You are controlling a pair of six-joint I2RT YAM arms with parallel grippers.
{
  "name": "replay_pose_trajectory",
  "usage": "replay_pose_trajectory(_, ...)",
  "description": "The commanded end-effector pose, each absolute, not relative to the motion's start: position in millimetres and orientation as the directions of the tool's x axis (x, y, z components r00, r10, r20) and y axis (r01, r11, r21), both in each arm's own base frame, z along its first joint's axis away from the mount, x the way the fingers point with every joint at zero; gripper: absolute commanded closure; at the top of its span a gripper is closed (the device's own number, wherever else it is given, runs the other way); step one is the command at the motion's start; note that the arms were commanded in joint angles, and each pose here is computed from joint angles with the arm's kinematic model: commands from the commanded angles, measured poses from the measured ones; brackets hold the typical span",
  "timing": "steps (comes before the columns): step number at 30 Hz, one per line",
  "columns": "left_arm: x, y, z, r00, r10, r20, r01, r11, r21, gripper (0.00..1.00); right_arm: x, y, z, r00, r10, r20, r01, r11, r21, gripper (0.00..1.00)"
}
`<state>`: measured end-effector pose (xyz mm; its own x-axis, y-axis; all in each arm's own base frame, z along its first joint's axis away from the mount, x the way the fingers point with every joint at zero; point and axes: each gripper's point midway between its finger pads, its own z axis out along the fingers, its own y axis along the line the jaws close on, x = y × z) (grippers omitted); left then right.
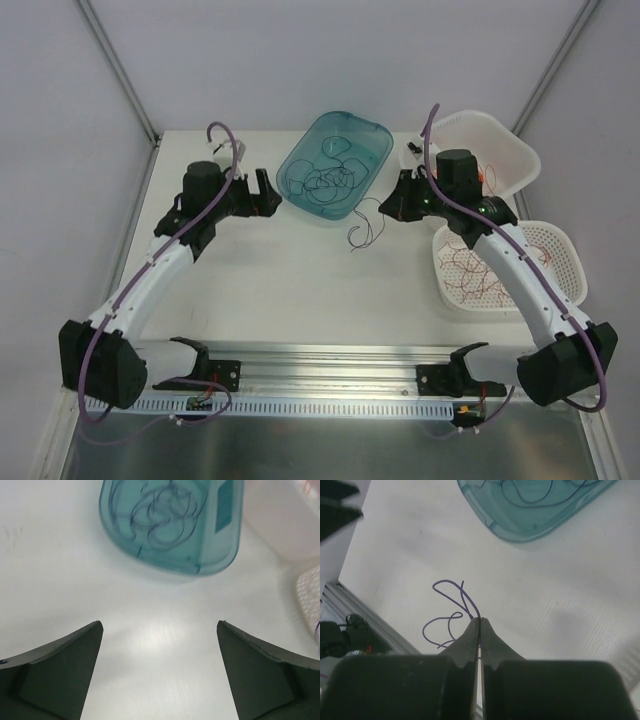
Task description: Untangle the cables
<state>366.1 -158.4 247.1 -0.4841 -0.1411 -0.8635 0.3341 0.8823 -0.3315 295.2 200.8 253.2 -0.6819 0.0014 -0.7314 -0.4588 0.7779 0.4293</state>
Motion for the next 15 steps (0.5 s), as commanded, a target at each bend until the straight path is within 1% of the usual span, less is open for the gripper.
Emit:
replay_pose_trajectory(1,321,-128,199,-0.547,-0.120,-0.828,0.237,0.927,-0.291,0.01,336,208,289,-0.592,0.106,-0.799,-0.432,0.796,0.425,0.99)
replay_pose_trajectory(2,308,-124,208,-0.514,-0.142,-0.846,0.240,0.923,-0.301,0.01,345,211,298,-0.576,0.134,-0.807,-0.425,0.794,0.435,0.99)
replay_pose_trajectory(3,294,-119,185,-0.551,-0.159,-0.819,0.204,0.926,-0.317,0.01,360,216,298,-0.568,0.170,-0.805,-0.404,0.795,0.453,0.99)
replay_pose_trajectory(5,274,-109,171,-0.540,-0.189,-0.820,0.172,0.929,-0.327,0.01,382,222,313,-0.530,0.225,-0.818,-0.395,0.788,0.473,0.99)
replay_pose_trajectory(6,269,-108,168,-0.538,-0.206,-0.817,0.163,0.926,-0.341,0.01,391,224,316,-0.526,0.263,-0.809,-0.369,0.786,0.496,0.99)
replay_pose_trajectory(7,264,-106,166,-0.528,-0.214,-0.822,0.164,0.924,-0.346,0.01,406,228,306,-0.539,0.277,-0.796,-0.340,0.792,0.506,0.99)
replay_pose_trajectory(8,259,-103,171,-0.499,-0.224,-0.837,0.169,0.922,-0.347,0.01,418,230,318,-0.506,0.308,-0.806,-0.338,0.788,0.514,0.99)
replay_pose_trajectory(9,254,-100,161,-0.503,-0.229,-0.833,0.153,0.926,-0.346,0.01,429,229,318,-0.491,0.345,-0.800,-0.302,0.794,0.528,0.99)
replay_pose_trajectory(10,252,-97,158,-0.496,-0.233,-0.836,0.143,0.928,-0.344,0.01,445,232,302,-0.503,0.352,-0.790,-0.271,0.803,0.530,0.99)
replay_pose_trajectory(12,247,-91,154,-0.471,-0.245,-0.847,0.125,0.933,-0.339,0.01,467,235,308,-0.459,0.382,-0.803,-0.262,0.805,0.533,0.97)
replay_pose_trajectory(13,245,-90,152,-0.469,-0.245,-0.848,0.126,0.932,-0.339,0.01,476,238,305,-0.454,0.393,-0.799,-0.251,0.804,0.539,0.94)
replay_pose_trajectory(14,244,-86,148,-0.462,-0.248,-0.851,0.108,0.937,-0.332,0.01,490,243,287,-0.465,0.392,-0.794,-0.237,0.809,0.538,0.87)
replay_pose_trajectory(15,244,-85,147,-0.461,-0.254,-0.850,0.102,0.937,-0.334,0.01,498,248,289,-0.463,0.397,-0.793,-0.246,0.802,0.545,0.62)
